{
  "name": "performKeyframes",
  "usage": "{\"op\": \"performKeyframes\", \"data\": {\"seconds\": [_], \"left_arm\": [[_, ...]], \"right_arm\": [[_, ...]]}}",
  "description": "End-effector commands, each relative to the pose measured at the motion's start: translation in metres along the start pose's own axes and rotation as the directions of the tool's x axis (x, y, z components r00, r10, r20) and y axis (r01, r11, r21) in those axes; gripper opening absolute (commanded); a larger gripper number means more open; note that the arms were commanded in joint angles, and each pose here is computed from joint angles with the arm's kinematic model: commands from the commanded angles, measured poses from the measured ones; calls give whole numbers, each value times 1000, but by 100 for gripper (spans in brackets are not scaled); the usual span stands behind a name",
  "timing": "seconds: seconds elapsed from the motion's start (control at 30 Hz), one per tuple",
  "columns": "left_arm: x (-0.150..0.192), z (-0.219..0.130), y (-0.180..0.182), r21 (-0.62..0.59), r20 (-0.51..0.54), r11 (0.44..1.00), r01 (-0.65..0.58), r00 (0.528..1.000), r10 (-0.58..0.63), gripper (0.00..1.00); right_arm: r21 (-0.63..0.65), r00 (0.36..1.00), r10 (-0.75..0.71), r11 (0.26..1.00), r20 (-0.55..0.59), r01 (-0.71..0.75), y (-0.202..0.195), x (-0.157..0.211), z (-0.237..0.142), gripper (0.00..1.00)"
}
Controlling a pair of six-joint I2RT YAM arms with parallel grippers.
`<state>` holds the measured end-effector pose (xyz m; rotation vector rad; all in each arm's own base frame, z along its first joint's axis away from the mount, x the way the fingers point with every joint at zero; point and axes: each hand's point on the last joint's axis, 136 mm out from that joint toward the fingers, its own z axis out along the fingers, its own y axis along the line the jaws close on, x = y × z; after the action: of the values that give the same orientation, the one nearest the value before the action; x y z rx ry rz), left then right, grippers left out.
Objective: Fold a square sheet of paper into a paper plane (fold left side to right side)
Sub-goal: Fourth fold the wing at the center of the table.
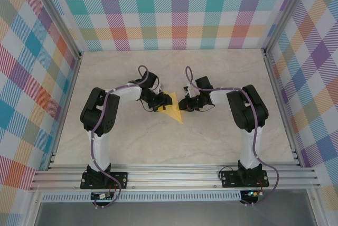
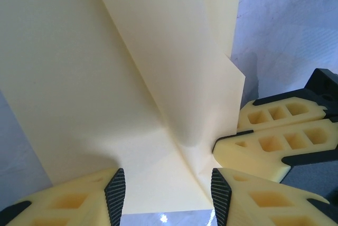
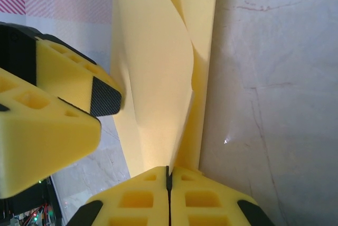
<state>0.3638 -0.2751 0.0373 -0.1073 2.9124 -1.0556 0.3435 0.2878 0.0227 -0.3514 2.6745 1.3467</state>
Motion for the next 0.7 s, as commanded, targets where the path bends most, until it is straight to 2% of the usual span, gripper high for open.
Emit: {"op": "performKeyframes", "data": {"seconds": [0.0,0.2,0.33,0.67], "left_arm": [[-6,-32,-32,15,48,997,-75,996,74,49],[-13,-39,-50,54,58,994,-94,994,91,48],[-13,-27,-52,94,28,993,-75,997,72,43],[-17,5,-57,137,-28,989,-56,998,60,43]], "right_arm": [[23,998,30,999,-58,-29,-13,14,5,4],[27,998,35,999,-59,-33,-13,13,5,4],[29,998,32,999,-61,-30,-13,12,6,5],[36,997,27,999,-70,-24,-11,11,9,5]]}}
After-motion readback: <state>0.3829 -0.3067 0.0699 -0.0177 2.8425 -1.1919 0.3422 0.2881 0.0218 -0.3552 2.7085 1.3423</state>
